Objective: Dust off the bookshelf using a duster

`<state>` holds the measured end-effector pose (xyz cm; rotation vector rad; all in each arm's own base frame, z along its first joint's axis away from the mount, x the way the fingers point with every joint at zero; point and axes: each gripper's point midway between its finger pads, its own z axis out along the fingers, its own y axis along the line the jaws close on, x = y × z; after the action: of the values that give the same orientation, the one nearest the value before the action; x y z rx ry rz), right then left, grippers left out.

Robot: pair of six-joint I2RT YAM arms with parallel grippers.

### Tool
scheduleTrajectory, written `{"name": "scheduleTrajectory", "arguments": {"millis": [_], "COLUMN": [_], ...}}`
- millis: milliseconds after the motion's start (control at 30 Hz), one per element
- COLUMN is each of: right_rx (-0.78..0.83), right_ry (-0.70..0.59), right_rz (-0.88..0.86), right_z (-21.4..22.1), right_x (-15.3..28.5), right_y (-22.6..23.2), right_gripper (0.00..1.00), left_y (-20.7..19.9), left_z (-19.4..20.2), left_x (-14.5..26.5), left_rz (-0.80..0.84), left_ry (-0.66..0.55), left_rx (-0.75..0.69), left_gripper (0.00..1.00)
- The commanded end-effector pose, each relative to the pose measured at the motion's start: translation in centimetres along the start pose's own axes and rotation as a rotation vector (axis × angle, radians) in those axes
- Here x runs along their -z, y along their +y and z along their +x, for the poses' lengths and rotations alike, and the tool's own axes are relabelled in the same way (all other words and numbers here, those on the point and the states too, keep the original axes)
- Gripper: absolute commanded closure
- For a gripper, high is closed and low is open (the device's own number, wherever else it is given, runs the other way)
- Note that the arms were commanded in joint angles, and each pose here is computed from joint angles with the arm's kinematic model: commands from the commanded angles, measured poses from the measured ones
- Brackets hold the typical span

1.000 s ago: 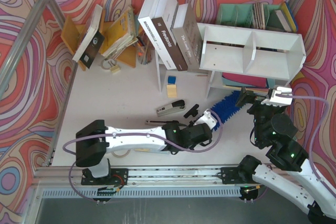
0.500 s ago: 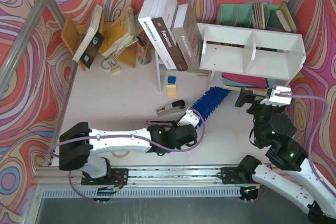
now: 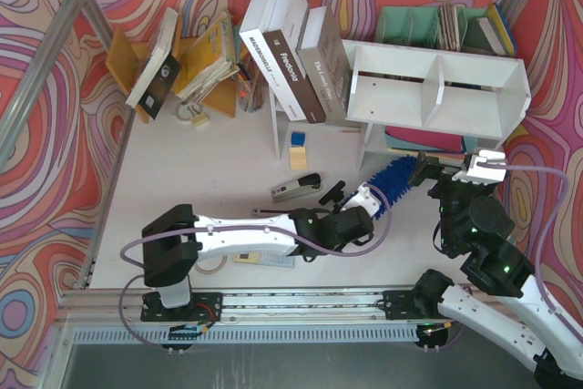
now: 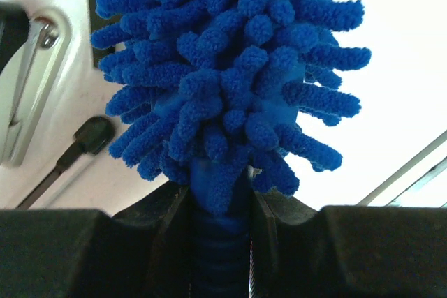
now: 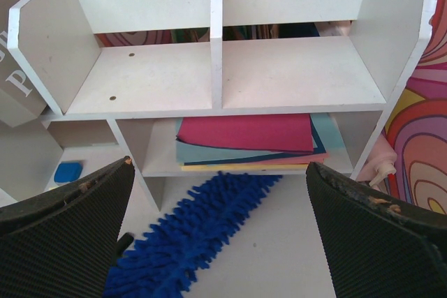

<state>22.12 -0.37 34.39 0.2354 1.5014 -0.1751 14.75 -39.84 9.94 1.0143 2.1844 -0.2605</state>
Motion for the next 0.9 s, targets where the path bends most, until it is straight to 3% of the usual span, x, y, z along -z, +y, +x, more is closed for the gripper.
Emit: {"name": "scheduleTrajectory", "arguments": {"millis": [0, 200, 600, 867], "right_rx": [-0.021, -0.022, -0.026, -0.027], "right_ry": [-0.019, -0.02, -0.025, -0.024], "right_rz": [0.019, 0.019, 0.017, 0.019], "right_z": [-0.5, -0.5, -0.6, -0.6], "right_x": [0.1, 0.1, 0.2, 0.2], "right_y": [-0.5, -0.5, -0.6, -0.7], "right_gripper": [0.01, 0.01, 0.01, 0.01], "left_y": [-2.8, -5.0, -4.7, -4.1], "left_z": [-5.0, -5.7, 1.0, -1.3], "left_x": [-0.6, -1.2, -2.9, -1.8], "left_rz": [0.102, 0.192, 0.195, 0.17], "left_ry": [-0.117, -0.099, 0.131, 0.067], "left_rx": [-0.014, -0.064, -0.157, -0.136], "left_gripper": [1.0, 1.0, 1.0, 1.0]}}
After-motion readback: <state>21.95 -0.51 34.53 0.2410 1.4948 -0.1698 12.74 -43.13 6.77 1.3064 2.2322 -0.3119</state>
